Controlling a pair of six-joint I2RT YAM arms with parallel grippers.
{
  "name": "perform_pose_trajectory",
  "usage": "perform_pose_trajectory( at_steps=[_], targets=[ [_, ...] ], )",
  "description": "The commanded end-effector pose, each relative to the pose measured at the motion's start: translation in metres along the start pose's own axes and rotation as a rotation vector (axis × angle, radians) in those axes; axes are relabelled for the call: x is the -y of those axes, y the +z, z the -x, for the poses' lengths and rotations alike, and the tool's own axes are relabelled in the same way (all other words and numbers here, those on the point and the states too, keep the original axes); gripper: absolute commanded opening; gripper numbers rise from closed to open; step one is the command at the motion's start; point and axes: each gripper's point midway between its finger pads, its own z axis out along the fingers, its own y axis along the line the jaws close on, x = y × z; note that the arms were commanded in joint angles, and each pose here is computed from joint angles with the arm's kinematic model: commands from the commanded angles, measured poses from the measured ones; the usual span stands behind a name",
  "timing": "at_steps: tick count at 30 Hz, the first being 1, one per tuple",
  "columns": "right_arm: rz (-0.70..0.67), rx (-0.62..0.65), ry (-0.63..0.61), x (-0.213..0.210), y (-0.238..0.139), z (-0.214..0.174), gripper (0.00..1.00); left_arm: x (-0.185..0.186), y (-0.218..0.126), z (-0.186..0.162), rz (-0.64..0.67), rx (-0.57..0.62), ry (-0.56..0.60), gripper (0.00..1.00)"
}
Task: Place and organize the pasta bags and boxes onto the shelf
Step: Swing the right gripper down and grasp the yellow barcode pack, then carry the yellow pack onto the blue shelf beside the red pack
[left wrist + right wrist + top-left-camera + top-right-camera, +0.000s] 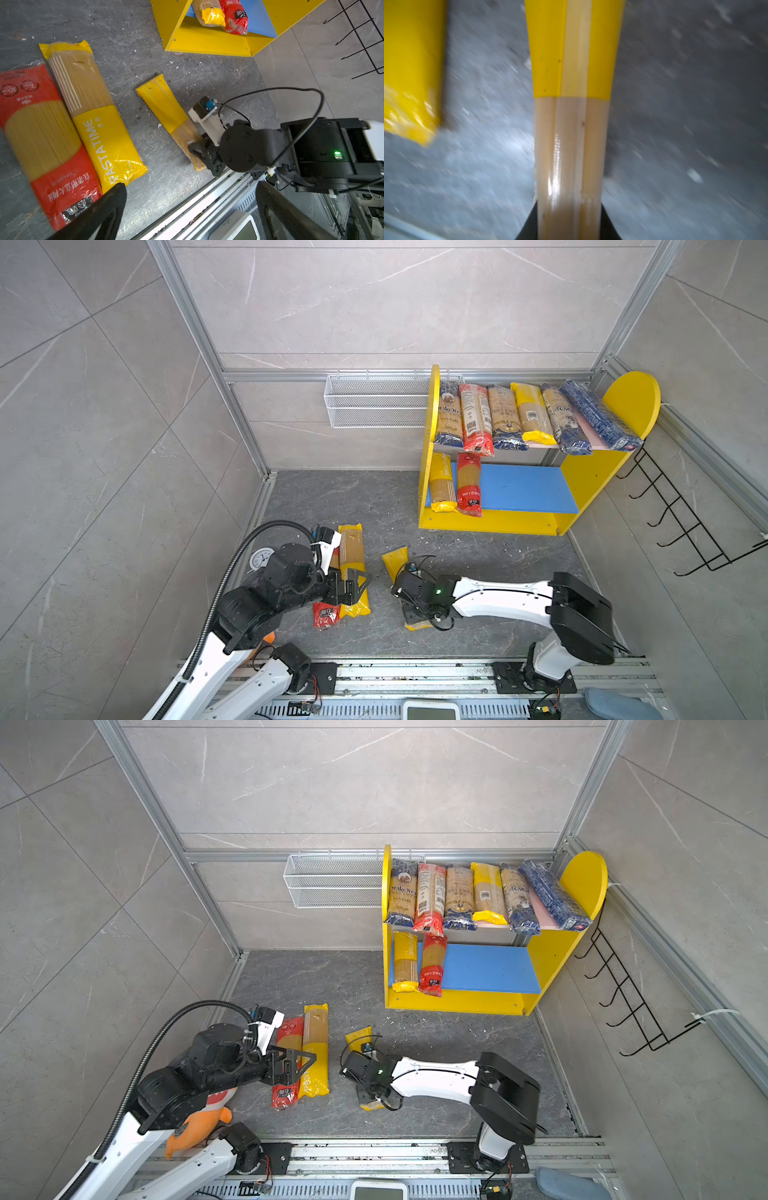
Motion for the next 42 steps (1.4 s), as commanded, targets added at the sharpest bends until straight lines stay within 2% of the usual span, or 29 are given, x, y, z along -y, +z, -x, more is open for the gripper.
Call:
perform_pose_trajectory(
  at_steps=[1,5,16,21,29,33,42],
  targets=[
    [-0.057,0.041,0.016,0.034,-0.044,-0.003,0.0,0.026,0.004,0.032,-0.09,0.058,0.095,1.0],
    [-0.081,0.12,0.073,0.062,-0.084,0.004,0.0,0.04,0.027,0.051,-0.14,0.035,0.12,1.0],
    [-0.275,0.273,0.254,0.167,-0.164,0.018,0.0,0.081,0.076,0.105,-0.277,0.008,0.189,1.0],
    [-0.338,0.331,0.29,0.193,-0.194,0.038,0.0,0.094,0.094,0.126,-0.323,0.008,0.221,1.0],
    [-0.373,0.396,0.361,0.226,-0.216,0.077,0.0,0.105,0.12,0.152,-0.351,-0.002,0.271,1.0],
    [-0.357,0.462,0.419,0.246,-0.223,0.116,0.0,0.105,0.124,0.166,-0.36,0.007,0.28,1.0],
    [-0.309,0.532,0.444,0.276,-0.207,0.195,0.0,0.092,0.124,0.195,-0.335,0.044,0.273,1.0]
  ],
)
